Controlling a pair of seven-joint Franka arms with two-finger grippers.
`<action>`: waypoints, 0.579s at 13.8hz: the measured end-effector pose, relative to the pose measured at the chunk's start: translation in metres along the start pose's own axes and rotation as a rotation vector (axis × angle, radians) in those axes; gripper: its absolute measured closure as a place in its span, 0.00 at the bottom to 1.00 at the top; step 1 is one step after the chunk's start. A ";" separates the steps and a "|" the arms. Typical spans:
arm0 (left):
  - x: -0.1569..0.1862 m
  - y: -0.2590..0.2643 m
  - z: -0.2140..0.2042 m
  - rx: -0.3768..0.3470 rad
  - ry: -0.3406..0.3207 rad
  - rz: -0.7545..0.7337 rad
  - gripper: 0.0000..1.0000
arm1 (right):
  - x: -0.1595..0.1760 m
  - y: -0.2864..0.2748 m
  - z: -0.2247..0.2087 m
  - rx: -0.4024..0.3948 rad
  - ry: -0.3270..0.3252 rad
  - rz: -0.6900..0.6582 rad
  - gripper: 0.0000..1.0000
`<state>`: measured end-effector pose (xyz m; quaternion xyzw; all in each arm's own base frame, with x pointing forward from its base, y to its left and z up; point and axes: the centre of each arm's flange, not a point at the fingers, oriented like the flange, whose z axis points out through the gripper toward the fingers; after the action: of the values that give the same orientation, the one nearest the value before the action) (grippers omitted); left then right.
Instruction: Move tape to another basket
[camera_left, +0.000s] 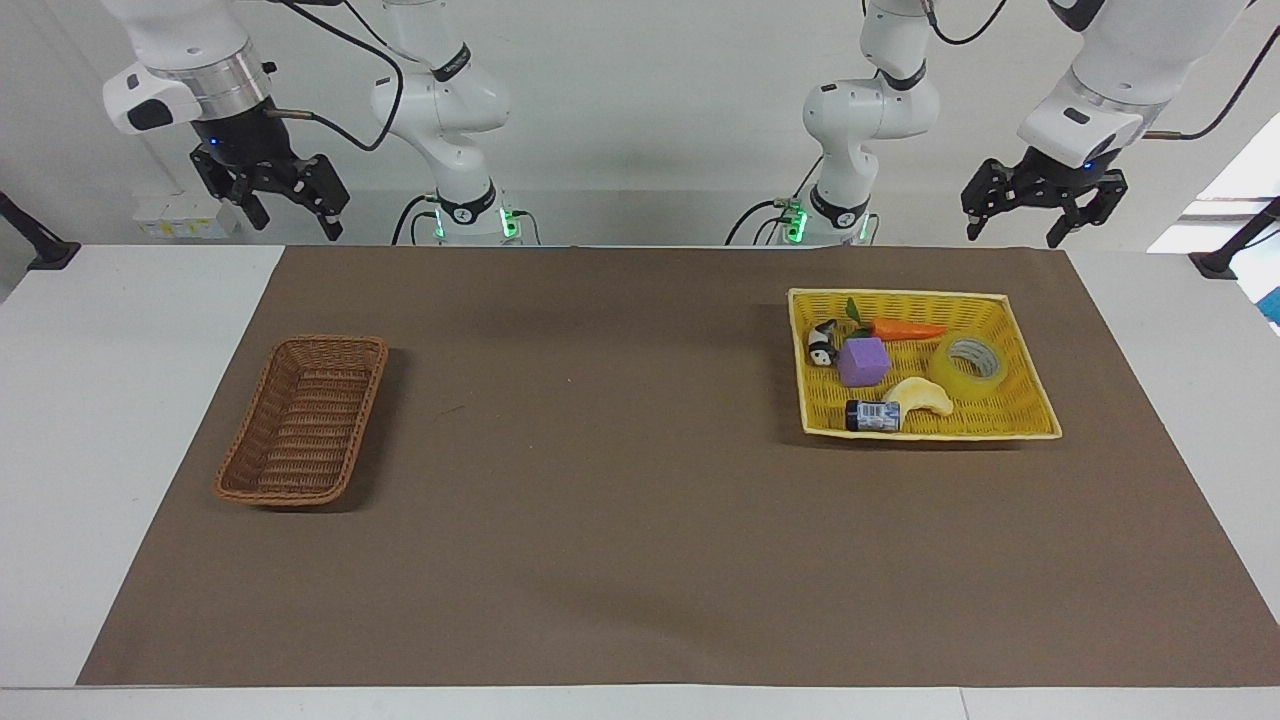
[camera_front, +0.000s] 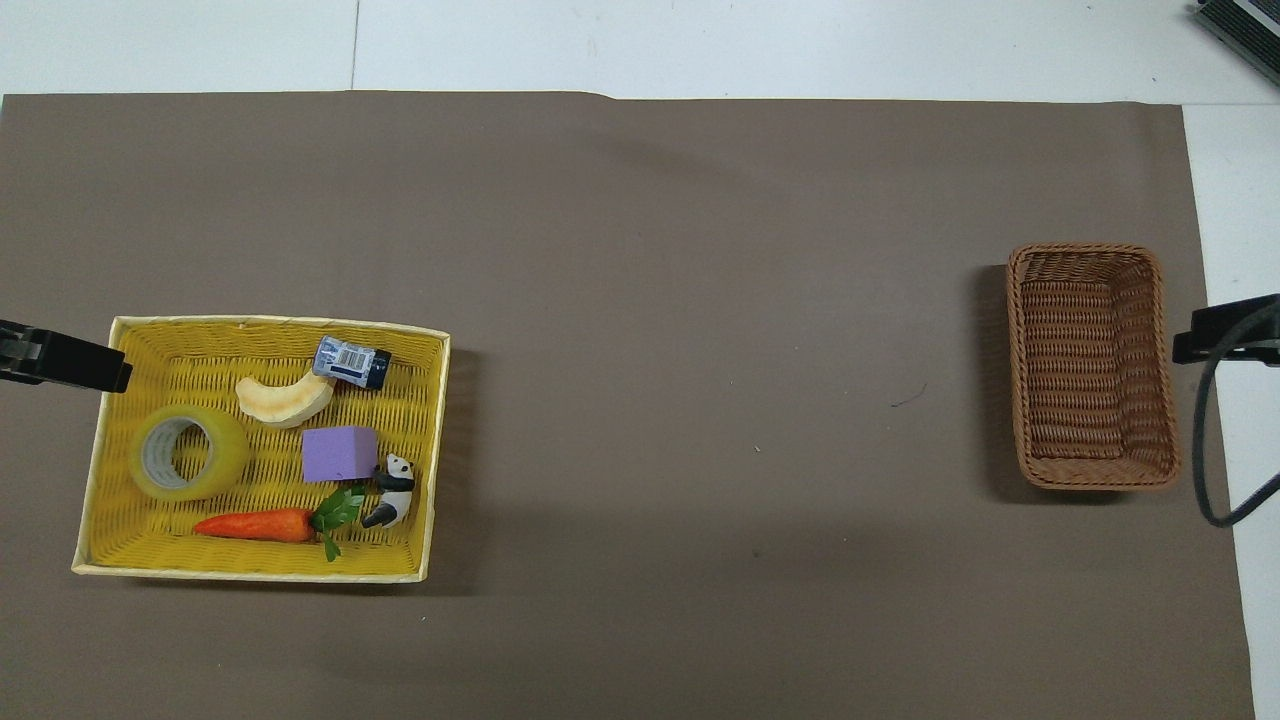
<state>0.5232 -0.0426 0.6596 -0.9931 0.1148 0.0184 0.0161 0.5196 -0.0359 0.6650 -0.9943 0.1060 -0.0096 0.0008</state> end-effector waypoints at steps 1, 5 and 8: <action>0.001 -0.001 0.001 0.000 0.001 -0.001 0.00 | 0.000 0.000 0.000 0.000 0.000 0.000 0.00; -0.001 -0.010 0.002 -0.001 -0.001 -0.026 0.00 | 0.000 0.000 0.000 0.000 0.000 0.000 0.00; 0.000 -0.009 0.002 -0.001 0.001 -0.028 0.00 | 0.000 0.000 0.000 0.000 0.000 0.000 0.00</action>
<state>0.5251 -0.0334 0.6578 -0.9946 0.1008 0.0174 0.0160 0.5196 -0.0359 0.6650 -0.9943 0.1060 -0.0096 0.0008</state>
